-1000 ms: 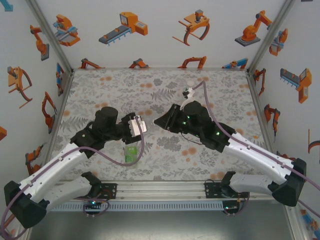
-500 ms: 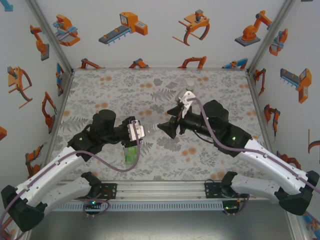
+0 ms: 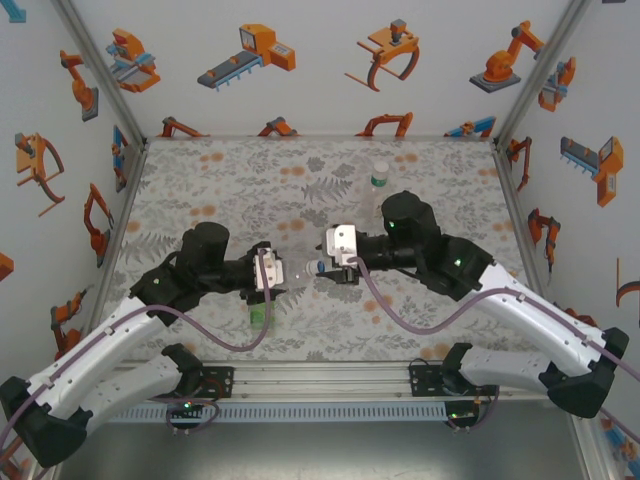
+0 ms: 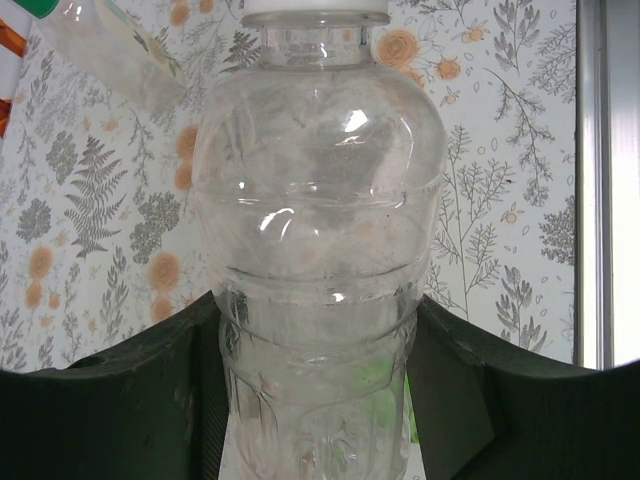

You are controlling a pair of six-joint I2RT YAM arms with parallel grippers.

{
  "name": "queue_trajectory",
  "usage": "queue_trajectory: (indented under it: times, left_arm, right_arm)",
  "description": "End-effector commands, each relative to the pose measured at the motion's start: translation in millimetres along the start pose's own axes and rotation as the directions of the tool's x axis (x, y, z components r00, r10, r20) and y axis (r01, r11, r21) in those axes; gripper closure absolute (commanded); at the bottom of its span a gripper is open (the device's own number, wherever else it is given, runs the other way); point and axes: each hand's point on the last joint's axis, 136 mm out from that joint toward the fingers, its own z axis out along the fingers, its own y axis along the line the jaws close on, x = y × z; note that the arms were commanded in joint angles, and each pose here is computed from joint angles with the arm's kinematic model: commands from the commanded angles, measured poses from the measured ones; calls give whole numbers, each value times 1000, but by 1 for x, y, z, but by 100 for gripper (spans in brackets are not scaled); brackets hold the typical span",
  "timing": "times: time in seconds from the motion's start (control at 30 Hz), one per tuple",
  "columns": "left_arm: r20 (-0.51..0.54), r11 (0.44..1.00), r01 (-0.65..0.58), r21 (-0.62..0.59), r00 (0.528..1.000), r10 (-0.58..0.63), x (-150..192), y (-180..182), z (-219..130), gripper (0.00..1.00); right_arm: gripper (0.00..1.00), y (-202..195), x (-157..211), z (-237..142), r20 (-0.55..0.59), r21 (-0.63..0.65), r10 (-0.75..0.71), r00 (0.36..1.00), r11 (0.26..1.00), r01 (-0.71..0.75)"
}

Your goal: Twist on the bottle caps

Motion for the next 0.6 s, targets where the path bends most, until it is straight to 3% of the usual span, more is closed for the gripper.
queue_trajectory:
  times: [0.0,0.33,0.57]
  left_arm:
    - [48,1000,-17,17,999,16,-16,-2,-7,100]
    - [55,1000,-18,13,998,17,-17,-2,-8,100]
    - [60,1000,-18,15,998,17,-18,-2,-7,100]
  right_arm:
    - [53,12,-8,-2,47,-44,-60,997,997,62]
    - [53,23,2,6,14,-92,-32,999,995,33]
    - [60,21,8,11,7,-63,-28,1000,998,28]
